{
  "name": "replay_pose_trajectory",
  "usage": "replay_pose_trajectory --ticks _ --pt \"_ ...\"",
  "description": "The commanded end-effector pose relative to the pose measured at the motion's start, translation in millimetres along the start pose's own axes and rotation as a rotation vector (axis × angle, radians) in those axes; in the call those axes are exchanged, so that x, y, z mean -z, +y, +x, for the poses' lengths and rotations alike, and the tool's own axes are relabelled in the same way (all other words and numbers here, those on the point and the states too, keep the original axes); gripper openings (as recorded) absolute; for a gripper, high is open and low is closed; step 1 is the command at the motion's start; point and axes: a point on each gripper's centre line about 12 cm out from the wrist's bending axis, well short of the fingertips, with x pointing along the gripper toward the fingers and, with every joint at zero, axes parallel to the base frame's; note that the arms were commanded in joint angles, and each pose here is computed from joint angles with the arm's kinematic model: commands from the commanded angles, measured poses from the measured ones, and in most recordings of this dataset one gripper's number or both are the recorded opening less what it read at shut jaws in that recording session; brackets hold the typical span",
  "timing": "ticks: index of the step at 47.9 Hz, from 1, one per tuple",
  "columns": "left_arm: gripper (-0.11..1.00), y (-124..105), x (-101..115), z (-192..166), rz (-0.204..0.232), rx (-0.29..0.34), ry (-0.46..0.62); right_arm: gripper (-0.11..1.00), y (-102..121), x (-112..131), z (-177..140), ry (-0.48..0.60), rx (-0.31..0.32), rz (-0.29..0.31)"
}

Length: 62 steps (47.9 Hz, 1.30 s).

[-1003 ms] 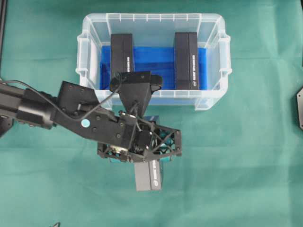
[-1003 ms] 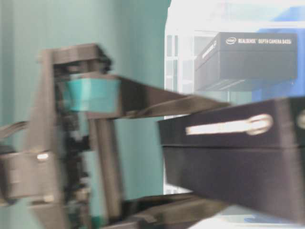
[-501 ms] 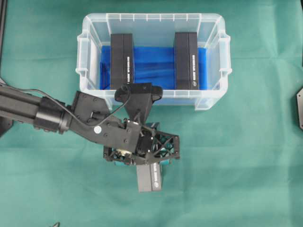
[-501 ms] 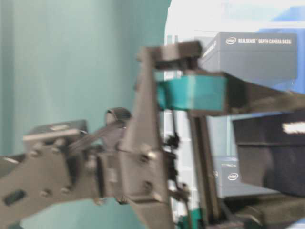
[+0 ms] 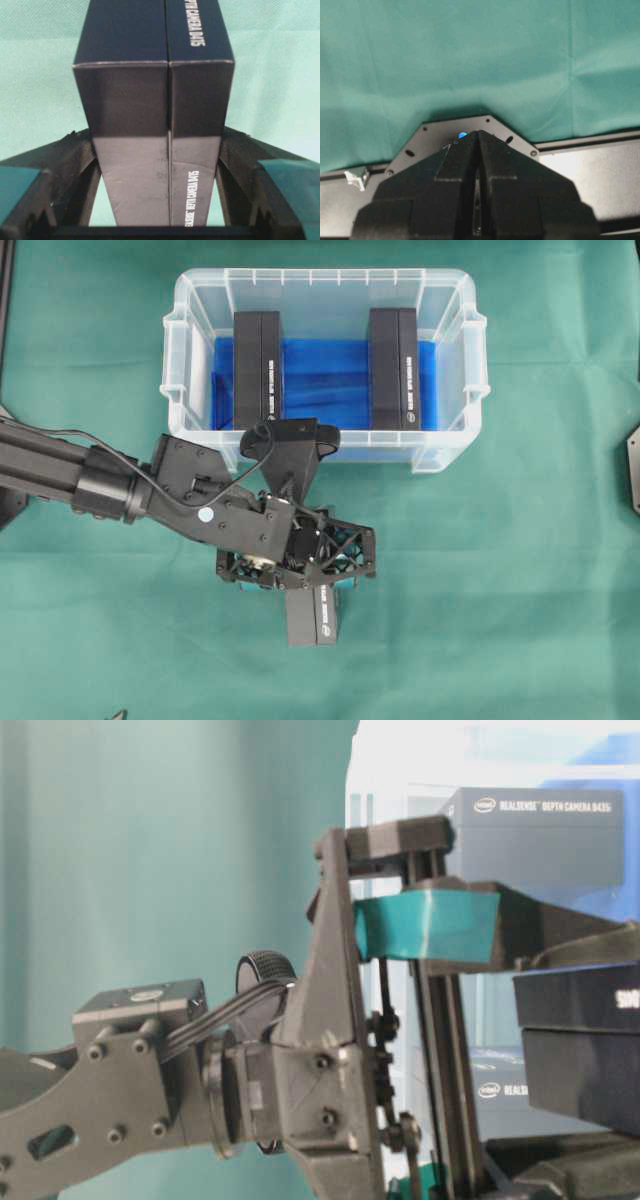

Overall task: Take the box out of the case with the left arm.
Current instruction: 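Carry the held box toward the table in front of the case, then lower the box onto the table, open the left gripper, withdraw left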

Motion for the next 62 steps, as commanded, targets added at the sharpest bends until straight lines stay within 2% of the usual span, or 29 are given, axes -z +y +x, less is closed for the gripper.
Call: replay_pose_trajectory --ticks 1,9,18,24,28,41,50,55,62 --pt "0.59 -8 0 -18 -0.002 0.049 0.013 0.00 0 -3 -6 -0.018 -0.003 0.005" --pt "0.59 -8 0 -18 0.035 0.054 0.011 0.00 0 -3 -6 -0.018 -0.003 0.005" --pt "0.59 -9 0 -18 0.036 0.056 0.008 0.00 0 -3 -6 -0.018 -0.003 0.005" --pt "0.89 -10 0 -21 0.036 0.064 0.010 0.00 0 -2 -6 -0.020 -0.003 0.005" --pt "0.99 -9 0 -22 0.033 0.064 0.010 0.00 -1 -2 -7 -0.021 -0.002 0.005" --pt "0.97 -10 -1 -32 0.025 0.079 0.013 0.00 0 -2 -7 -0.024 -0.004 0.005" --pt "0.97 -17 0 -60 0.025 0.119 0.022 0.00 0 -3 -7 -0.022 -0.004 0.005" --pt "0.97 -25 2 -83 0.033 0.134 0.025 0.00 0 -2 -7 -0.024 -0.004 0.005" --pt "0.97 -33 2 -112 0.071 0.132 0.006 0.00 0 -3 -7 -0.024 -0.004 0.005"
